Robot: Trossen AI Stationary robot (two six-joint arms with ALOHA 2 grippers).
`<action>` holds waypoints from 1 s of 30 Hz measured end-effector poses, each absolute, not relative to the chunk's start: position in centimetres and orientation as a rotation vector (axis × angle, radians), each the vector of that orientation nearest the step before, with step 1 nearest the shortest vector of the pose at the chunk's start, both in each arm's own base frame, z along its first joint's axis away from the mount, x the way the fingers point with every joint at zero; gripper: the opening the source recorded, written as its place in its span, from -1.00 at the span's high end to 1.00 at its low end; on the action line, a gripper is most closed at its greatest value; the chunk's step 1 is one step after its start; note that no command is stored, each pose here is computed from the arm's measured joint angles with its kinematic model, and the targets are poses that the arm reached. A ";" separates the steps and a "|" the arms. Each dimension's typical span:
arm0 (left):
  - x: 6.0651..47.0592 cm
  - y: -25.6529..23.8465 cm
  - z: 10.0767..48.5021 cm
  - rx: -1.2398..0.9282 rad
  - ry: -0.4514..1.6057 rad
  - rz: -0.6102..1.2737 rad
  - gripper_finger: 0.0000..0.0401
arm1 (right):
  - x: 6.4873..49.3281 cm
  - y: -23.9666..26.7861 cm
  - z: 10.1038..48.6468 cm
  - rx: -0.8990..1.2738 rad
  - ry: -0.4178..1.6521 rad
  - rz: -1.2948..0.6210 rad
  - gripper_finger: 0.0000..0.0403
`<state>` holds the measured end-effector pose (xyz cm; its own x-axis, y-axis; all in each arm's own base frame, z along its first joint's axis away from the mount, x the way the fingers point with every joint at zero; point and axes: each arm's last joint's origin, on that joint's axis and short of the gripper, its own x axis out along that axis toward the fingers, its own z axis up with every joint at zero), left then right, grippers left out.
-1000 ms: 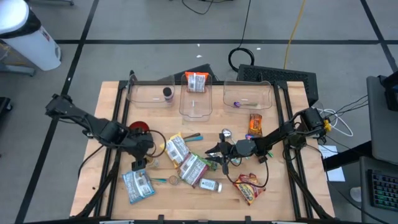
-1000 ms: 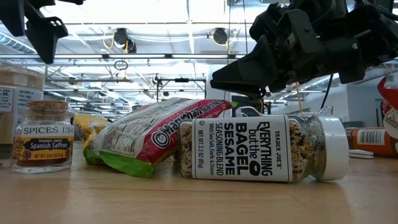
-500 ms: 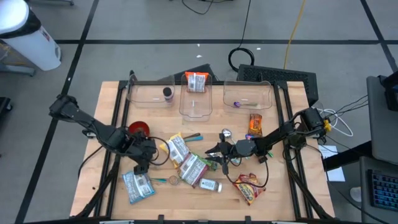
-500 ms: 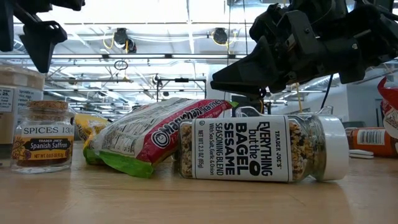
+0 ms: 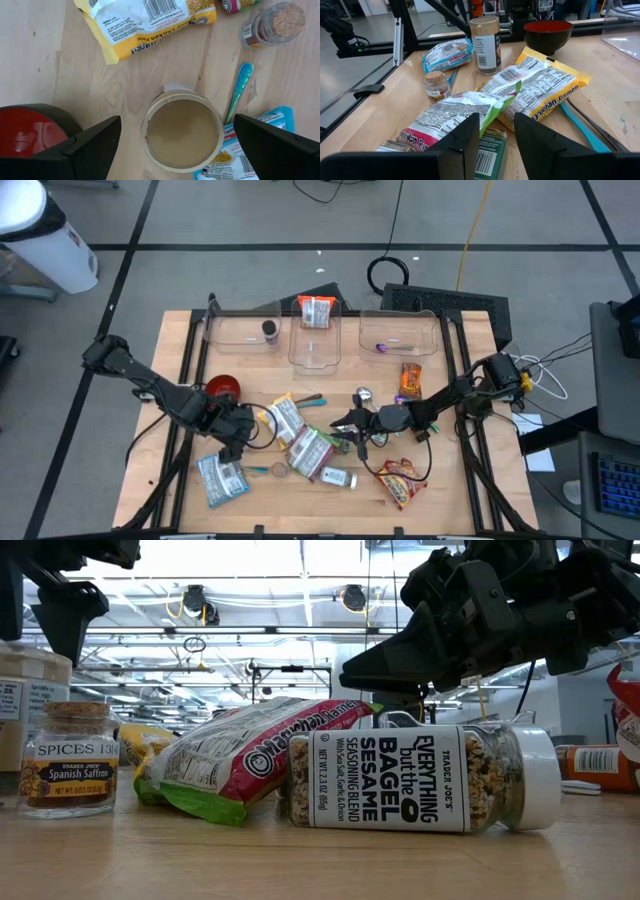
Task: Pick & Place Food Item
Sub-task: Put the golden seasoning bottle into the left transparent bin
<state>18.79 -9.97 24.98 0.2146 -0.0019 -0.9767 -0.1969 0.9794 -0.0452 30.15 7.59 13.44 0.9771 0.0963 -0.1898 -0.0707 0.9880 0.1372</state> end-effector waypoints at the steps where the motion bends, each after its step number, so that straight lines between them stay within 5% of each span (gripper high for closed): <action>1: 18.8 -10.0 25.0 -0.172 1.350 0.136 -0.96 | 30.2 7.6 13.4 0.130 0.197 0.084 0.43; 30: 19.8 -11.3 23.0 -0.075 1.399 0.169 -0.96 | 30.1 7.6 13.4 0.130 0.198 0.085 0.43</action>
